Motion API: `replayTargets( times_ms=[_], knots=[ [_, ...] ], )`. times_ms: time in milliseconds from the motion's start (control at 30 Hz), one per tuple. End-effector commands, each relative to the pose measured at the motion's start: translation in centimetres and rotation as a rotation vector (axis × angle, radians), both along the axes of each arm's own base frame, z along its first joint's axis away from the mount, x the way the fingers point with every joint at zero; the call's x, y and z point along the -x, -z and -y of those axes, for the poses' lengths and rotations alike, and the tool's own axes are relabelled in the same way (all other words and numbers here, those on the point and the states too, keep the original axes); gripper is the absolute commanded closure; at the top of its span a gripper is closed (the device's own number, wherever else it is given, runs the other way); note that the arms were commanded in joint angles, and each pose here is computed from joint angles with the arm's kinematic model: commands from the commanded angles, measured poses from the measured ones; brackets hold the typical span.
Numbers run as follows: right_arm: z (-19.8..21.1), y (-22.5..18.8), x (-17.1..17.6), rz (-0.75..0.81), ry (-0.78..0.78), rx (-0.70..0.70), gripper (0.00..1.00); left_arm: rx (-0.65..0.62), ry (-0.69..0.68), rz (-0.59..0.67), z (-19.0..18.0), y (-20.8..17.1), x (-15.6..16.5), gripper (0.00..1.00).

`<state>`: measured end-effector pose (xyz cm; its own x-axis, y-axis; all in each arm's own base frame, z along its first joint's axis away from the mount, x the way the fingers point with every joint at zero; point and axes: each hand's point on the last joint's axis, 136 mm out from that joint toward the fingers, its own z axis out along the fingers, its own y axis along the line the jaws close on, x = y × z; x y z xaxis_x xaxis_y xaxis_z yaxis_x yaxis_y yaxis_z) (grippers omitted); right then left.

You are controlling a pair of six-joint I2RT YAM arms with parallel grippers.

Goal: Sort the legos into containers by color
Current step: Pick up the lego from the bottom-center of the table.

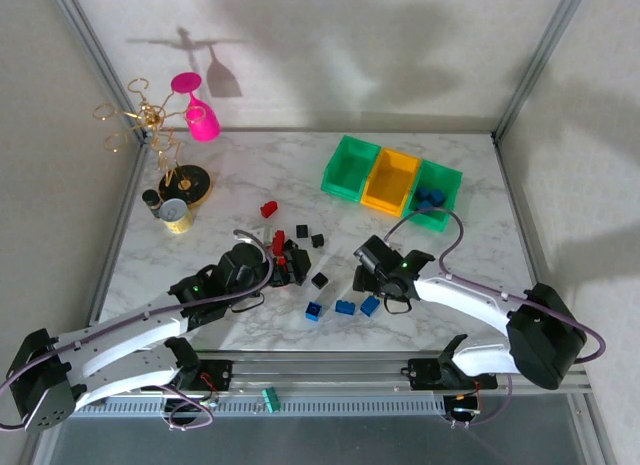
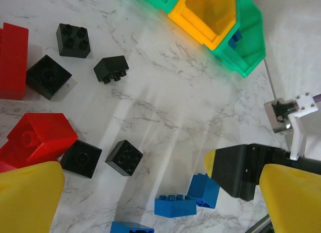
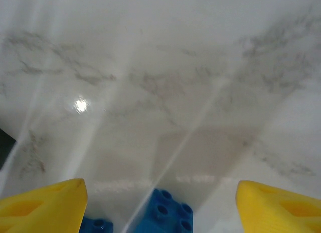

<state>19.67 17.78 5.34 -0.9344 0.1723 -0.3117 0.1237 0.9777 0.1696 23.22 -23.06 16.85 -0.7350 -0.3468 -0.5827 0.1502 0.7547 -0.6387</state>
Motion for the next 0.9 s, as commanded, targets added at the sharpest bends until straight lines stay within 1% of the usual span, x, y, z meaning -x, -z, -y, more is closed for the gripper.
replayTargets(
  times_ms=[0,200,333,533,867],
  knots=[
    [0.8,0.7,1.0,-0.012,0.116,-0.005,0.22,-0.008,0.013,-0.01,-0.1,0.5,0.7,0.0],
    [-1.1,1.2,1.8,-0.022,0.108,-0.074,0.26,-0.014,0.02,-0.02,0.3,1.0,0.7,0.0],
    [-1.3,2.0,2.3,-0.028,0.099,-0.03,0.3,-0.017,0.024,-0.021,0.6,1.1,0.7,0.0],
    [-1.7,2.5,2.6,-0.031,0.092,-0.029,0.39,-0.022,0.024,-0.023,0.6,1.2,0.7,0.0],
    [-1.2,2.8,2.6,-0.025,0.088,0.0,0.53,-0.019,0.028,-0.021,0.9,1.1,0.6,0.0]
  ],
)
